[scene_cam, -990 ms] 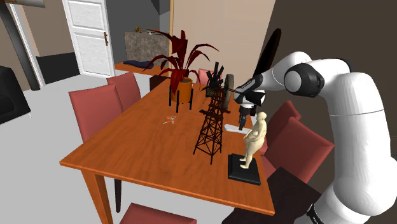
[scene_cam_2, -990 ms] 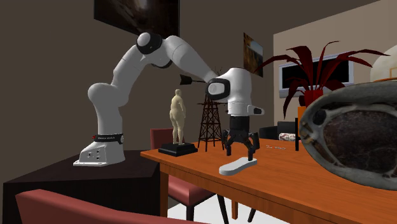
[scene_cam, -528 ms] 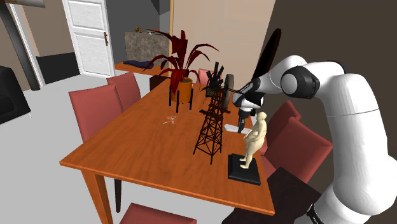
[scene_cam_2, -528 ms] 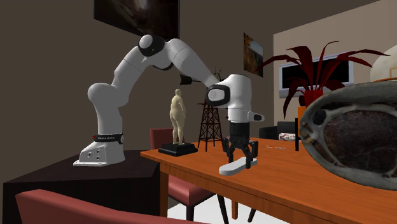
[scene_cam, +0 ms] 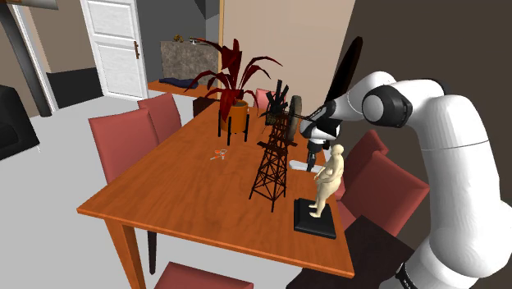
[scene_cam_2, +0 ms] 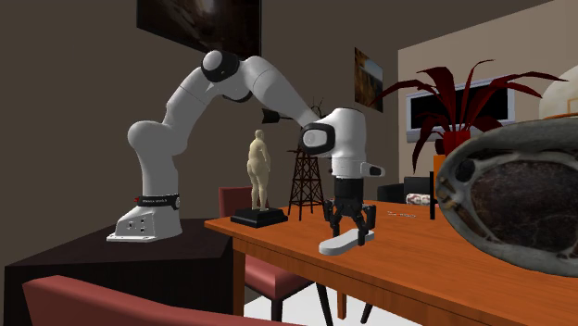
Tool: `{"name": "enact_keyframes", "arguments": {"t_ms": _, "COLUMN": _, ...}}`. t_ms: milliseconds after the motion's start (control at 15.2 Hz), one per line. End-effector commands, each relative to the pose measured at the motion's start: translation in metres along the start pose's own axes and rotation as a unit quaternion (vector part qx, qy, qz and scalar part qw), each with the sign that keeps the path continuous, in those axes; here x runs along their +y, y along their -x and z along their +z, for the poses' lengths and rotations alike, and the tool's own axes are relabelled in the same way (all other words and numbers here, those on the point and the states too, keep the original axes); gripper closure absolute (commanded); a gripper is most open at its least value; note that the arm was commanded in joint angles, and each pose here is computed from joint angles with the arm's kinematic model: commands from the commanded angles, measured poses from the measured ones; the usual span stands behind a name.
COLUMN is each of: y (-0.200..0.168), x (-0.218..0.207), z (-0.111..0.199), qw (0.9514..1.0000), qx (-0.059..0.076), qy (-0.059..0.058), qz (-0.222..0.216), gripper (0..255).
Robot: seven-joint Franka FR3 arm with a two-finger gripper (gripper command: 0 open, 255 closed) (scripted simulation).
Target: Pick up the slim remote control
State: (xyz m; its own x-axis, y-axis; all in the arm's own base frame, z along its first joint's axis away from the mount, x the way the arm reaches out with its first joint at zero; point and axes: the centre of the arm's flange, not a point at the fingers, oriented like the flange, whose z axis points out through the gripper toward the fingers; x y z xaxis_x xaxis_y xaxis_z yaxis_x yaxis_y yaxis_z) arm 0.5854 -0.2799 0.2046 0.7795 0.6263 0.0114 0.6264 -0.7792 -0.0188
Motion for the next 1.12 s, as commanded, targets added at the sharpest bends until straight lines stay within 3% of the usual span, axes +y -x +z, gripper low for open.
{"name": "enact_keyframes", "arguments": {"t_ms": 0, "y": 0.001, "x": 0.0, "z": -0.004, "qw": 1.0, "qx": 0.0, "qy": 0.0, "qz": 0.0, "gripper": 255}}
{"name": "enact_keyframes", "arguments": {"t_ms": 1056, "y": 0.0, "x": -0.001, "z": -0.079, "qw": 1.0, "qx": 0.0, "qy": 0.0, "qz": 0.0, "gripper": 255}}
